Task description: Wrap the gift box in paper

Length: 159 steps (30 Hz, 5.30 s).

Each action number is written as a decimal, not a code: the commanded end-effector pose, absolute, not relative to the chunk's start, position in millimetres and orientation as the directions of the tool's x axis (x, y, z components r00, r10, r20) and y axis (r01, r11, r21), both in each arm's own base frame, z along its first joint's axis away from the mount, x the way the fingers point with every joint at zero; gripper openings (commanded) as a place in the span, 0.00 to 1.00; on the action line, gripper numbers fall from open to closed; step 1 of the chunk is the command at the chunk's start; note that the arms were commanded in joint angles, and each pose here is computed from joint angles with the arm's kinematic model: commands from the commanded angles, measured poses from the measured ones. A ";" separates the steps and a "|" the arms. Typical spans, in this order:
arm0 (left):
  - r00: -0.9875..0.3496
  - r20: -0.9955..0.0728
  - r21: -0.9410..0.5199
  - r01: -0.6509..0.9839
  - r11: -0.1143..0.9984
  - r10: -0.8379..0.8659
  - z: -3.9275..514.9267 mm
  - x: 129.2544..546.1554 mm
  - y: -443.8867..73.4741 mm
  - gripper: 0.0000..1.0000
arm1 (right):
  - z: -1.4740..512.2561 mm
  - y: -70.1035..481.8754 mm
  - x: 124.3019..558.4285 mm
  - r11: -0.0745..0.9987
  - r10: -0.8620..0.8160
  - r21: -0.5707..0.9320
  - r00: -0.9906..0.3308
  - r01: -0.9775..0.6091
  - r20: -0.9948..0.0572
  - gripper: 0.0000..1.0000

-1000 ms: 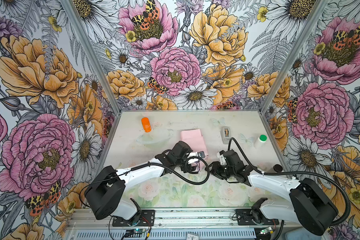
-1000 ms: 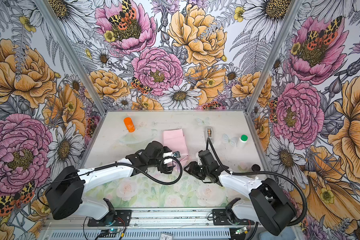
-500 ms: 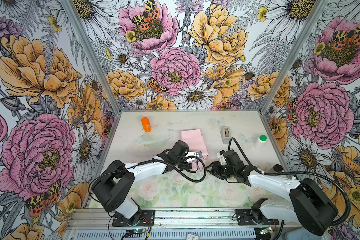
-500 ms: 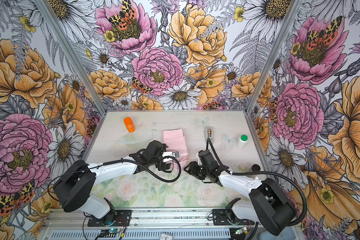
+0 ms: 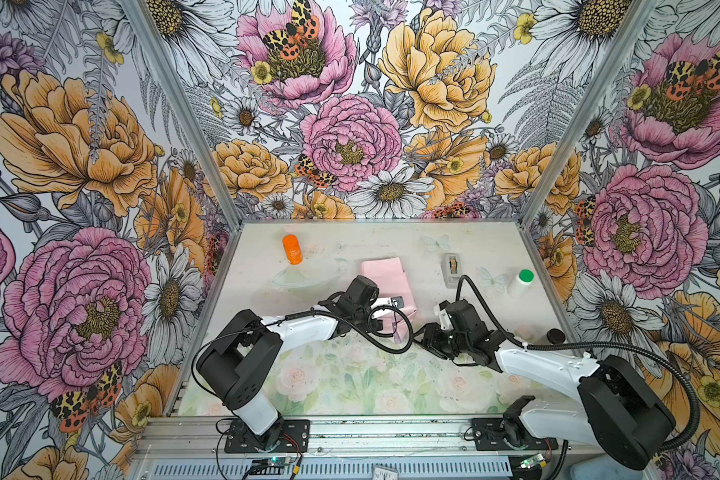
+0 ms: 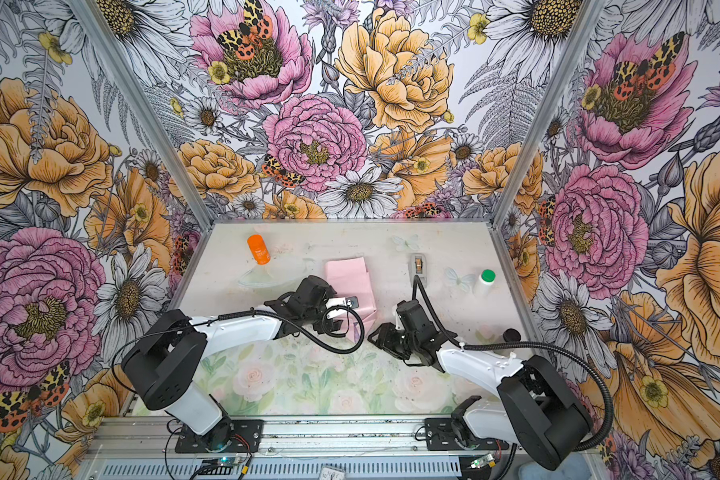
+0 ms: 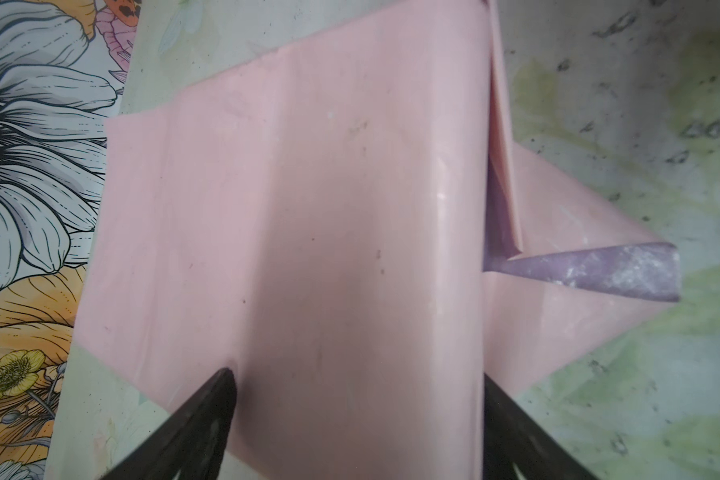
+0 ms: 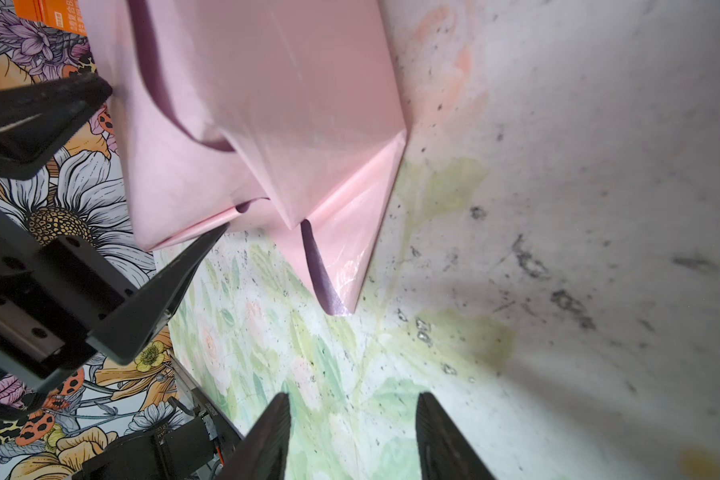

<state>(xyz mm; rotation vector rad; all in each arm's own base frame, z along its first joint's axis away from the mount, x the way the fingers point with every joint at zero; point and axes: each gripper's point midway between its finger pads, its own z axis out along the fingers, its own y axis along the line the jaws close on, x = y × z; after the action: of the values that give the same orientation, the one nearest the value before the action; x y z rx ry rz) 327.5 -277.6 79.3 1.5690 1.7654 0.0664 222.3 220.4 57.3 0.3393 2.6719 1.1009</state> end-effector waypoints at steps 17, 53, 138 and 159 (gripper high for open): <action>-0.065 -0.591 0.411 0.834 0.369 0.804 79.9 330.3 -274.2 0.74 | 59.7 247.1 243.0 0.569 0.486 0.775 -0.873 0.276 -0.047 0.45; -0.068 -0.625 0.365 0.855 0.369 0.777 87.7 322.0 -279.3 0.72 | 40.9 276.8 274.0 0.483 0.622 0.803 -0.782 0.348 -0.035 0.43; 0.066 -0.926 0.291 0.752 0.592 0.371 164.1 304.8 -278.8 0.99 | 59.1 257.5 303.9 0.521 0.607 0.824 -0.775 0.222 -0.175 0.12; 0.273 -0.903 0.429 0.600 0.675 0.331 129.0 304.3 -274.0 0.99 | 63.5 264.5 309.6 0.511 0.592 0.835 -0.787 0.203 -0.171 0.11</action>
<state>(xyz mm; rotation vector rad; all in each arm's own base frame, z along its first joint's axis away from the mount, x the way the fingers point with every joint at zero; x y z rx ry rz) 292.7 -281.8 105.3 0.9784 1.3717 -0.2802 301.7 261.8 56.3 0.6767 2.3455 1.1807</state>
